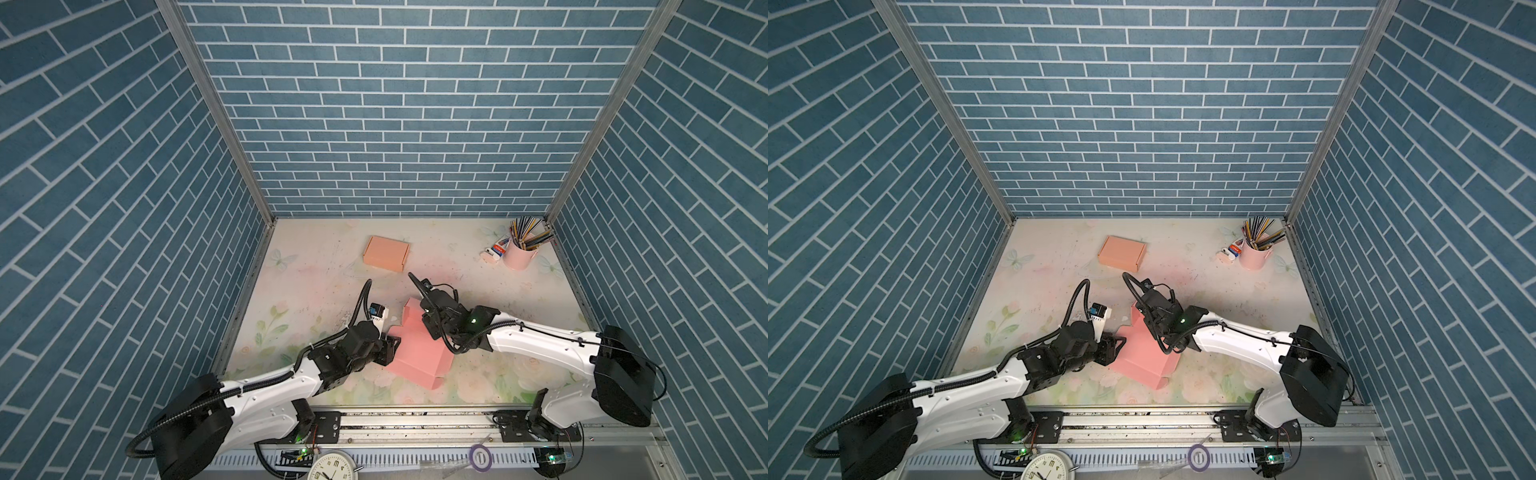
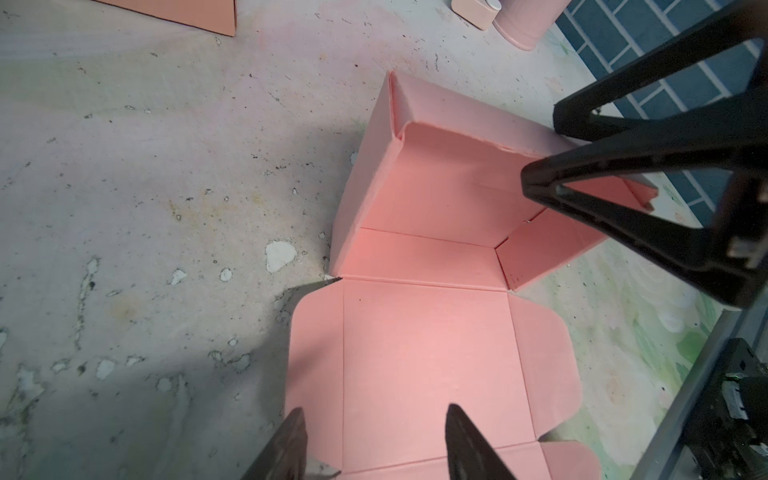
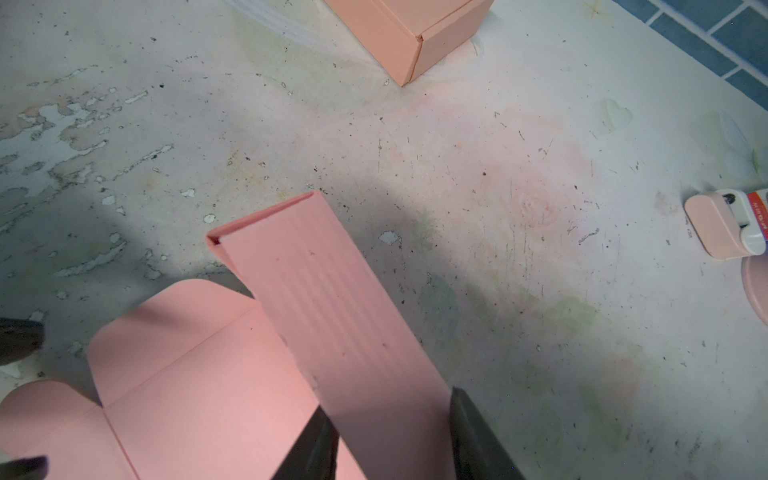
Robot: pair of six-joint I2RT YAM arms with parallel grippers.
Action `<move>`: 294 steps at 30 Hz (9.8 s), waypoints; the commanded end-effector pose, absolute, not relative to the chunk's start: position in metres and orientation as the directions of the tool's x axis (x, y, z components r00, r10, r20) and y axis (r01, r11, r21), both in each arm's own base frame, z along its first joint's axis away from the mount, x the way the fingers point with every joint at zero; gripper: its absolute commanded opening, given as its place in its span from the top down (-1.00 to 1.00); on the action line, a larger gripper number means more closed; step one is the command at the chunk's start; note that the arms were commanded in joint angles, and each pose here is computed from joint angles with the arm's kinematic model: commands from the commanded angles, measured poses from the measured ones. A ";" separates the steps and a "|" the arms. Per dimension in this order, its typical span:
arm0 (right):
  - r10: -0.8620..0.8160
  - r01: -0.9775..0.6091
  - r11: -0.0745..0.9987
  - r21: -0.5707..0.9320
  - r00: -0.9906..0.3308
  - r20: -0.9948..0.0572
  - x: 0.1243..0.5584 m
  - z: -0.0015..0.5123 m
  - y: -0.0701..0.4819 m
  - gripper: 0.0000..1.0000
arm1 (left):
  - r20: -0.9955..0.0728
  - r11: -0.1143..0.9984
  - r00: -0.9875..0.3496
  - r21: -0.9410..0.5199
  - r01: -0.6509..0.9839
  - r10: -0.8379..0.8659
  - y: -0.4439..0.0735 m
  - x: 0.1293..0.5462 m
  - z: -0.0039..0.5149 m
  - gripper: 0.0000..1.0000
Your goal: Fold the paper box
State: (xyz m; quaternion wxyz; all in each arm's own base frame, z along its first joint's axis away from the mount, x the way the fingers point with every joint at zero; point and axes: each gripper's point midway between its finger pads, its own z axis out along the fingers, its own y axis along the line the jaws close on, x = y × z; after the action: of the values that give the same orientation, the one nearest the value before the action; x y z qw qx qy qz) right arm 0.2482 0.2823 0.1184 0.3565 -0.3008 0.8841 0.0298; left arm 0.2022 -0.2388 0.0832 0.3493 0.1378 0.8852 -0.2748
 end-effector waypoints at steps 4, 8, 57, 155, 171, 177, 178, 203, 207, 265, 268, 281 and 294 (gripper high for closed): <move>-0.478 -0.502 0.851 -0.153 -0.622 -0.620 0.256 0.111 0.268 0.17 | -0.654 0.837 -0.755 -0.391 0.383 0.041 -0.221 0.206 0.096 -0.10; -0.430 -0.463 0.878 -0.119 -0.657 -0.619 0.260 0.107 0.257 0.21 | -0.642 0.830 -0.767 -0.432 0.352 -0.009 -0.207 0.211 0.106 -0.12; -0.259 -0.312 0.950 0.027 -0.830 -0.494 0.260 0.028 0.202 0.30 | -0.423 0.585 -0.875 -0.781 0.220 -0.236 -0.231 0.207 0.102 -0.55; -0.314 -0.822 0.566 0.063 -0.286 -0.905 0.266 0.204 0.288 -0.35 | -0.558 0.639 -0.637 -0.231 0.734 0.531 -0.259 0.237 0.181 1.00; -0.386 -0.873 0.476 0.107 -0.317 -0.866 0.268 0.185 0.310 0.19 | -0.570 0.638 -0.620 -0.204 0.742 0.539 -0.261 0.244 0.188 1.00; -0.400 -0.892 0.438 0.114 -0.307 -0.863 0.261 0.184 0.312 0.50 | -0.570 0.648 -0.618 -0.185 0.739 0.541 -0.259 0.248 0.189 1.00; -0.401 -0.894 0.434 0.113 -0.305 -0.864 0.260 0.184 0.312 0.53 | -0.569 0.654 -0.618 -0.178 0.736 0.542 -0.258 0.250 0.188 1.00; -0.307 -0.752 0.654 0.081 -0.362 -0.880 0.257 0.183 0.257 0.90 | -0.598 0.766 -0.745 -0.317 0.559 0.296 -0.220 0.253 0.163 -0.39; -0.266 -0.736 0.670 0.097 -0.360 -0.894 0.252 0.182 0.250 0.89 | -0.603 0.766 -0.760 -0.362 0.531 0.242 -0.222 0.253 0.152 -0.33; -0.209 -0.607 0.780 0.154 -0.484 -0.850 0.285 0.168 0.252 0.88 | -0.729 0.774 -0.675 -0.362 0.520 0.113 -0.250 0.299 0.166 0.94; -0.192 -0.592 0.789 0.165 -0.492 -0.849 0.292 0.172 0.255 0.82 | -0.747 0.793 -0.659 -0.351 0.497 0.083 -0.251 0.312 0.172 0.94; -0.176 -0.567 0.800 0.196 -0.534 -0.827 0.303 0.164 0.264 0.70 | -0.799 0.890 -0.599 -0.234 0.392 0.054 -0.237 0.347 0.156 0.94; -0.158 -0.522 0.830 0.197 -0.558 -0.815 0.309 0.155 0.261 0.67 | -0.804 0.917 -0.591 -0.177 0.356 0.074 -0.248 0.333 0.118 0.94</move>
State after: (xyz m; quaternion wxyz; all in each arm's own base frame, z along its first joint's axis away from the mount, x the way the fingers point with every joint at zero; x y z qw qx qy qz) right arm 0.3058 0.2598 0.1529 0.4249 -0.2162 0.8537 0.2098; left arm 0.3325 -0.2478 0.1235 0.4236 0.1378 0.8790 -0.1700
